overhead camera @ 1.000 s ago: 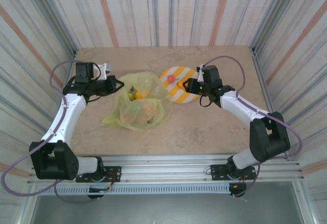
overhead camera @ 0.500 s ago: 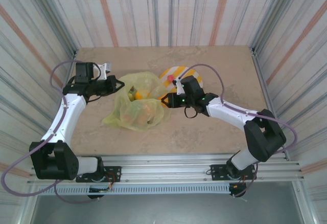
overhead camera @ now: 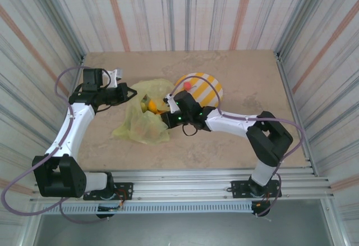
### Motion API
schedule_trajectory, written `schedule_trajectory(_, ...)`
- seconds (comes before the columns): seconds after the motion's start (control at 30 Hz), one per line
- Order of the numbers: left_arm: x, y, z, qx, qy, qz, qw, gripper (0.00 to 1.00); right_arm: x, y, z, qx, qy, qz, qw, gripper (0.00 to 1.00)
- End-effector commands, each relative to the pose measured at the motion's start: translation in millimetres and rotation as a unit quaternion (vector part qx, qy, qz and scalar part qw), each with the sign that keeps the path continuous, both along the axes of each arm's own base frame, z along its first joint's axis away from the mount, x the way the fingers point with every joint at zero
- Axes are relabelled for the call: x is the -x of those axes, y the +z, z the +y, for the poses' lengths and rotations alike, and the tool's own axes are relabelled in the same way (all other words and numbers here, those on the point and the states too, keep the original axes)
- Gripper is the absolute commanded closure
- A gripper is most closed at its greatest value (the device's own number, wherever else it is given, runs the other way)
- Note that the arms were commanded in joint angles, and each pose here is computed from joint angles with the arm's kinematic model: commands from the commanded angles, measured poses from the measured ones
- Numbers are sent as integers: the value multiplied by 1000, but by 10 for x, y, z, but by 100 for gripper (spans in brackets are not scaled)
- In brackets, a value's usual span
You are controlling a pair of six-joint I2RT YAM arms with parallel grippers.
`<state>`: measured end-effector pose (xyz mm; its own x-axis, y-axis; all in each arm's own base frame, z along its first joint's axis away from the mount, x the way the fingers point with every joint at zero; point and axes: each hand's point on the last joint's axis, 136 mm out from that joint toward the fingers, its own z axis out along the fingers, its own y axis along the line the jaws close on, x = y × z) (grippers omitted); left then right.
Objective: Place the fruits into the plastic bag
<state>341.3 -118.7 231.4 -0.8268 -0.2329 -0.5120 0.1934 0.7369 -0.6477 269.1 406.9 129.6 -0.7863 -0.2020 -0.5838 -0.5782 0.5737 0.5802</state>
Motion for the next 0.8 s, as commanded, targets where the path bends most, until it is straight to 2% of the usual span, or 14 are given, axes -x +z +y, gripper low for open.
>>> schedule_trajectory(0.0, 10, 75, 9, 11, 0, -5, 1000, 99, -90, 133, 226, -25, -2, -7, 1000, 43)
schedule_trajectory(0.33, 22, 170, 5, 16, -1, -25, 1000, 100, -451, 38, 489, -24, -57, 1, 998, 43)
schedule_trajectory(0.77, 22, 240, 44, 21, 8, -40, 999, 100, -352, -13, 813, -39, -39, 17, 998, 34)
